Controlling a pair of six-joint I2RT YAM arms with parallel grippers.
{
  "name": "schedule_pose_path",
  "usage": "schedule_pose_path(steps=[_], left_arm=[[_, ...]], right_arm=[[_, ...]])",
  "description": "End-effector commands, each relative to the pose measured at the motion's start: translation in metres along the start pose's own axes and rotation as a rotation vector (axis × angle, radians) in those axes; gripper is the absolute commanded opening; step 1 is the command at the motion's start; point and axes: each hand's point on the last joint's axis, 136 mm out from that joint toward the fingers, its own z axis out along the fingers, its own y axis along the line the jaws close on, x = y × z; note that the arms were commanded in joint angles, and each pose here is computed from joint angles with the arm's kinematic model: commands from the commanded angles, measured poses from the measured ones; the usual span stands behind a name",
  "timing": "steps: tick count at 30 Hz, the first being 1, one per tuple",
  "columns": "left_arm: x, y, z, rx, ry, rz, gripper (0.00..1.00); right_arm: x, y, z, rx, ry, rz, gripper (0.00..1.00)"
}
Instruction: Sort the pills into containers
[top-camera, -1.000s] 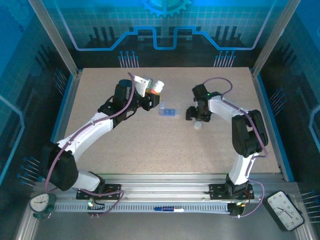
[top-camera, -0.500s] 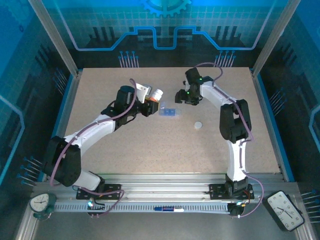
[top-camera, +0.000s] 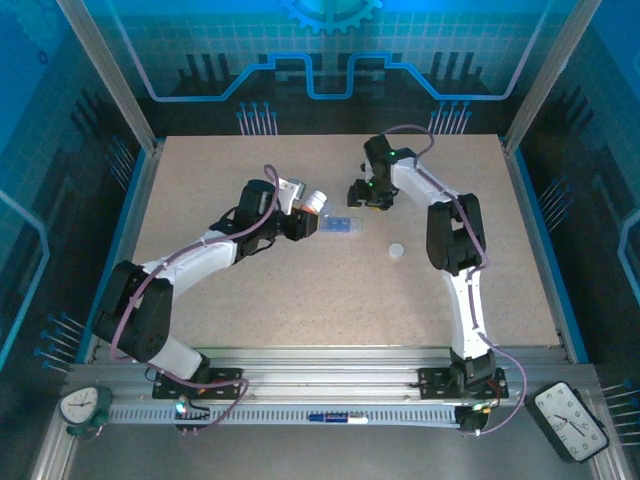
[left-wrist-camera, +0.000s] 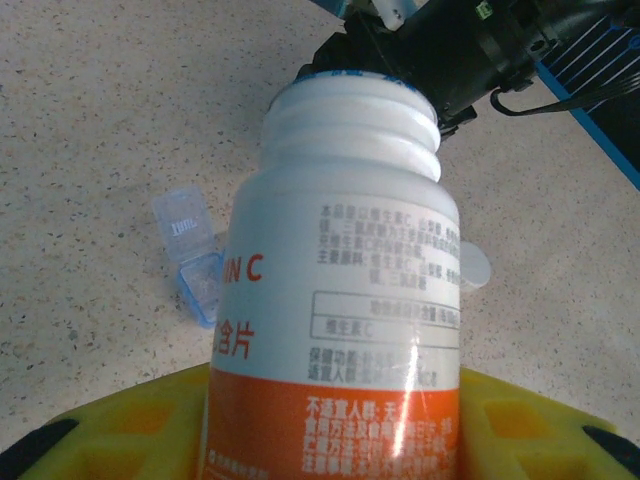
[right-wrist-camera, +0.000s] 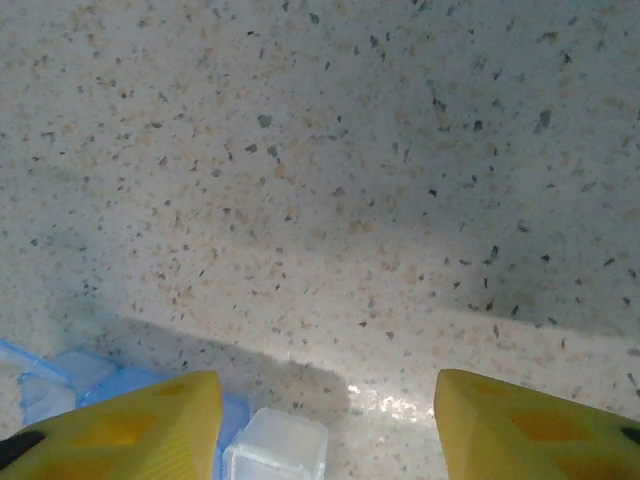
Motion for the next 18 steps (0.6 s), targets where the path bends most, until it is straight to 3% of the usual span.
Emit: schedule_pose_path(steps=[1,18], left_arm=[[-0.002,0.001,0.003,0.012,-0.005,-0.010,0.00],[-0.009,0.001,0.007,0.018,0.003,0.011,0.00]], right_arm=[[0.011,-0.002,0.011,0.045,0.056,-0.039,0.59],[0.037,-0.003,0.013,0.121,0.107,-0.140,0.57]])
